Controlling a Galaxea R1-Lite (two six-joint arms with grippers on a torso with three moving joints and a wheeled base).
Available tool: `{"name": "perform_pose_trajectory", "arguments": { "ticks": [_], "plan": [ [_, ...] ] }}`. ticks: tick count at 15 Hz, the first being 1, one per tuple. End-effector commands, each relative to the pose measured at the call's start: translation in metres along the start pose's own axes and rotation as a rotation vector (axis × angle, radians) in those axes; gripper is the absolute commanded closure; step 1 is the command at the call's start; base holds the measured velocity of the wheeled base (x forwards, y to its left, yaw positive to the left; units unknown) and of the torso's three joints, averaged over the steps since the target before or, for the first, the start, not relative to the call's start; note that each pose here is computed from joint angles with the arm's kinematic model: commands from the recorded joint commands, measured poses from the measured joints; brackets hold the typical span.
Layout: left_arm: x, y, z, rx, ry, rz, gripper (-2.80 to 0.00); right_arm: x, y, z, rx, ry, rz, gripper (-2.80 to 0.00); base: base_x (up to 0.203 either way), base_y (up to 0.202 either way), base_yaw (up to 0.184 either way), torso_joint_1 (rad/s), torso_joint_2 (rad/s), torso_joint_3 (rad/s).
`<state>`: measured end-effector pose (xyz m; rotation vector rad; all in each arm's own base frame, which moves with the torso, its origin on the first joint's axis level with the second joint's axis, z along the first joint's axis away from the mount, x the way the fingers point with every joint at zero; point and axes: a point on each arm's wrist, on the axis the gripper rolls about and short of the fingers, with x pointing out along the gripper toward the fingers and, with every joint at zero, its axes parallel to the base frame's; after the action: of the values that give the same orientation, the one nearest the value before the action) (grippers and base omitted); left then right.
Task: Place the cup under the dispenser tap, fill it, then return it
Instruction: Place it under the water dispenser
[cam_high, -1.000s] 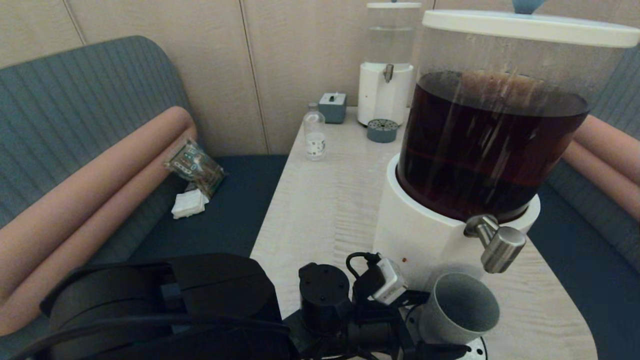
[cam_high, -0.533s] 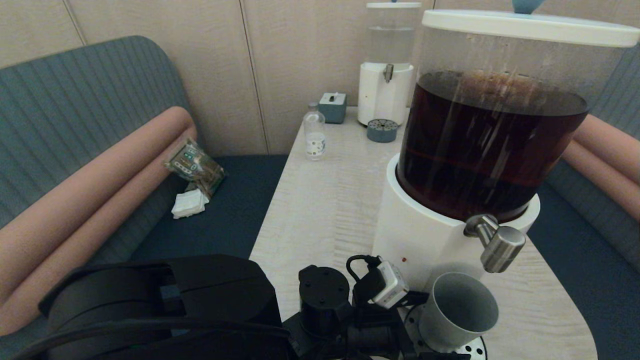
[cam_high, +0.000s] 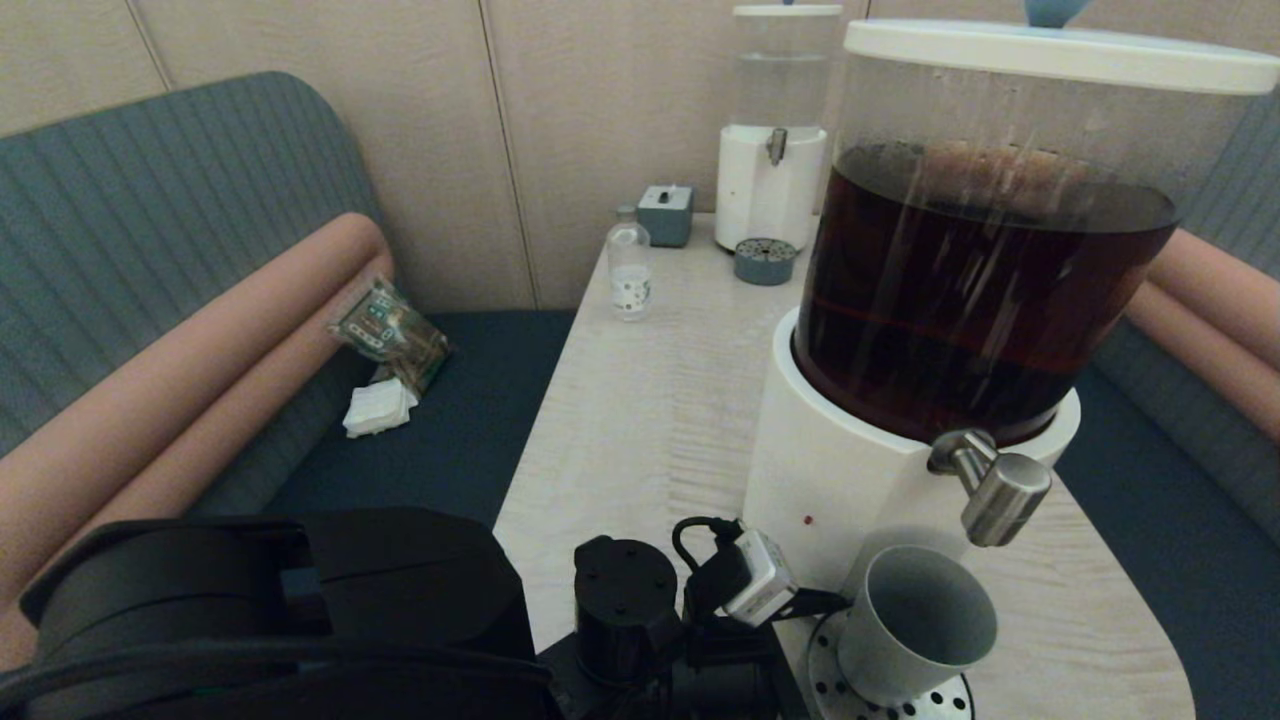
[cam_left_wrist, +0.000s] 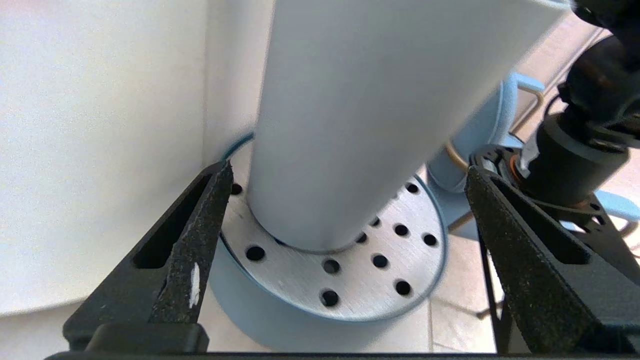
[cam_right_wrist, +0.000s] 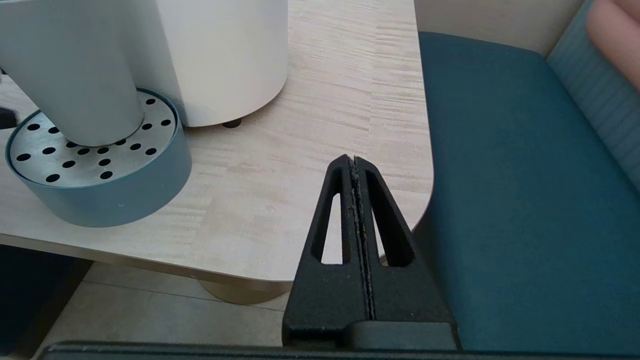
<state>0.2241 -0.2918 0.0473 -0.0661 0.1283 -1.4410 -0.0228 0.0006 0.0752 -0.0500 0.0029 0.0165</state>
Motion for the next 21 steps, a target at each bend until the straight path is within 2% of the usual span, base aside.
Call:
{"name": "perform_pose_trajectory", "arguments": {
  "ticks": [1,14,15,16,21],
  "plan": [
    [-0.005,-0.004,0.007,0.007,-0.012,-0.004,-2.8,0.0,0.0,-0.003,0.0,0.006,0.001,0.0,0.0,0.0,0.0,0.0,0.0,0.0],
    [-0.049,-0.018,0.016,-0.022,0.033,0.04,-2.8,0.0,0.0,-0.003,0.0,0.006,0.001,0.0,0.0,0.0,0.0,0.0,0.0,0.0],
    [-0.05,-0.019,0.017,-0.02,0.03,0.046,-1.15,0.001,0.0,-0.003,0.0,0.007,0.001,0.0,0.0,0.0,0.0,0.0,0.0,0.0],
    [-0.051,-0.019,0.019,-0.017,0.027,0.047,0.0,0.0,0.0,-0.003,0.0,0.006,0.001,0.0,0.0,0.0,0.0,0.0,0.0,0.0],
    [-0.045,-0.021,0.019,-0.013,0.02,0.035,0.0,0.0,0.0,-0.003,0.0,0.006,0.001,0.0,0.0,0.0,0.0,0.0,0.0,0.0]
  ]
}}
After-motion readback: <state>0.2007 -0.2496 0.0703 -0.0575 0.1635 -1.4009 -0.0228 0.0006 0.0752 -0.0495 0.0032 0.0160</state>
